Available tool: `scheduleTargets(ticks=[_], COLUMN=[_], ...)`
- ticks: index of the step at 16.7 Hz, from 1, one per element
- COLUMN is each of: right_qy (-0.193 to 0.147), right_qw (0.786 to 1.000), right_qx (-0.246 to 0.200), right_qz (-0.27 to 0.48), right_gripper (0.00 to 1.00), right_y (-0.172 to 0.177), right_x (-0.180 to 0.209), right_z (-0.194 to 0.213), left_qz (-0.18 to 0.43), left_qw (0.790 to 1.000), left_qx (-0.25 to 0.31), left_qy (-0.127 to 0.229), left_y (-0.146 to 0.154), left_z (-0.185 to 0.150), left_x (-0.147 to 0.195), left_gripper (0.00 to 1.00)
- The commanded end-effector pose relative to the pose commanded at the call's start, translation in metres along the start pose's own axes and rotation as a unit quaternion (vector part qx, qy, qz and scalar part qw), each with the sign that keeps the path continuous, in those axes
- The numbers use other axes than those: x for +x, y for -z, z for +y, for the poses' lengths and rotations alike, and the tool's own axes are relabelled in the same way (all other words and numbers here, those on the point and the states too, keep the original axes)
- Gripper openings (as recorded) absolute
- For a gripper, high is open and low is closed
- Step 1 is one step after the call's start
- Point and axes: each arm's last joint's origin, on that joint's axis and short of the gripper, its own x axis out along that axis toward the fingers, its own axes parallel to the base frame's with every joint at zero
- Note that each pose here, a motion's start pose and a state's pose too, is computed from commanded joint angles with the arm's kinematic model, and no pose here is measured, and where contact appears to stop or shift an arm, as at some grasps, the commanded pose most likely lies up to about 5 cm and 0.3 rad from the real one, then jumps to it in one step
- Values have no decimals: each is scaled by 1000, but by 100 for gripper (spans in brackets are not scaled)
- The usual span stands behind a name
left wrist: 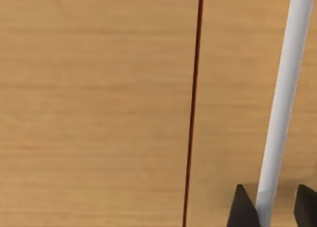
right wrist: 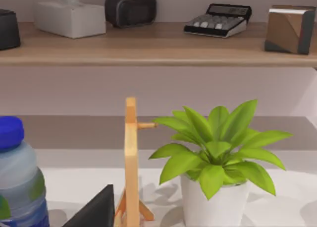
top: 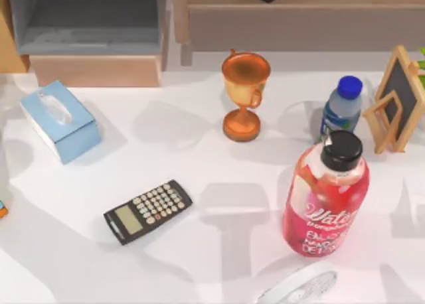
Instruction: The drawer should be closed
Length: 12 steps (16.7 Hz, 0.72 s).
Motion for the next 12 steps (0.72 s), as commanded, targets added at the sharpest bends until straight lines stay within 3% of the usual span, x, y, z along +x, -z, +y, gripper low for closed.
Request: scheduleTargets(ticks=[6,12], right_qy=[0,0], right_qw=[1000,1000], right_qx=[0,0], right_qz=[0,0], right_gripper=[100,100], right_y=[0,0], right_x=[0,0], right_z=[0,0], left_qz=[0,0], left_qw=[1000,1000], left_qx=[0,0], left_qy=[0,0], left_y=[0,0], left_z=[0,0], left_x=[0,0], left_gripper=[98,100])
